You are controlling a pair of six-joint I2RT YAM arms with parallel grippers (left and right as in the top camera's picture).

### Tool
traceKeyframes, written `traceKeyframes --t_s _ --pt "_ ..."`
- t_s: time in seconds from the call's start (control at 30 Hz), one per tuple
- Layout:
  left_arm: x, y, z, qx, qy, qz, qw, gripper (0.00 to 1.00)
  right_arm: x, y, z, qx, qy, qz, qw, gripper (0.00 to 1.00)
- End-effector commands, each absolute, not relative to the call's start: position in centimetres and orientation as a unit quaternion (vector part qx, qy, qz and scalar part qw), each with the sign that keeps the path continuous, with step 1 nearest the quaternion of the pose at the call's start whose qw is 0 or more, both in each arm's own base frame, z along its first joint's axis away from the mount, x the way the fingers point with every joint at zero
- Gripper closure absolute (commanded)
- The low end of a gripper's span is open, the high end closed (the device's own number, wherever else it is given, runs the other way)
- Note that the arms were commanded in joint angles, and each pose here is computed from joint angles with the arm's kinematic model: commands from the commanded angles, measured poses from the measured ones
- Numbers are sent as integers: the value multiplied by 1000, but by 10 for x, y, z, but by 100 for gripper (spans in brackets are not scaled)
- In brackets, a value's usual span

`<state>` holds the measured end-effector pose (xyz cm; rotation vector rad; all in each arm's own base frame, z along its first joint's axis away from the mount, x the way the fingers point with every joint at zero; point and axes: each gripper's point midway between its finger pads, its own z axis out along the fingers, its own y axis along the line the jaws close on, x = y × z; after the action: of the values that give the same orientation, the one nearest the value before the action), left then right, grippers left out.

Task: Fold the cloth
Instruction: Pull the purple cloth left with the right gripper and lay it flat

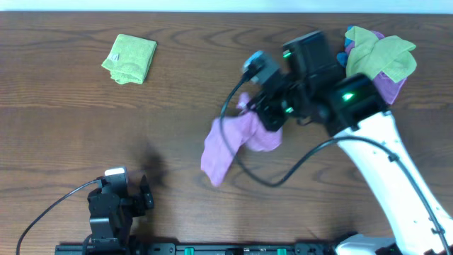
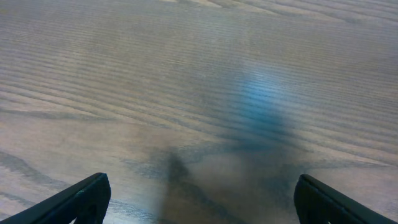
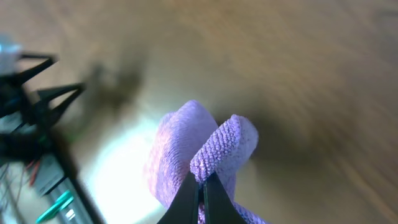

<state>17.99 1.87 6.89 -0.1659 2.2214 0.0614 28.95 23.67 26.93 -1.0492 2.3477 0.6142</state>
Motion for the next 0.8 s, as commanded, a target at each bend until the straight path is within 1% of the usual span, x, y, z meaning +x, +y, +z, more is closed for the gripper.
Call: traceKeyframes --t_s 0.0,0.1,0.17,0.4,0.5,0.6,0.7,0.77 --pt "177 19 58 -58 902 33 426 4 257 262 288 -426 831 254 252 99" --pt "177 19 58 -58 902 33 426 5 236 273 296 -449 817 261 251 99" --pt "176 19 58 -58 902 33 426 5 228 272 301 -446 818 257 256 99" --pt "177 19 58 -58 902 33 426 5 226 253 311 -428 831 218 281 99" --pt "177 19 58 -58 902 33 426 5 240 250 304 -420 841 188 286 99" --pt "177 19 58 -58 902 33 426 5 261 251 286 -421 849 152 282 99" --pt "177 19 58 -58 902 33 426 4 295 251 258 -419 859 116 270 99" --pt "177 20 58 -58 902 33 426 5 332 247 234 -408 868 77 272 99"
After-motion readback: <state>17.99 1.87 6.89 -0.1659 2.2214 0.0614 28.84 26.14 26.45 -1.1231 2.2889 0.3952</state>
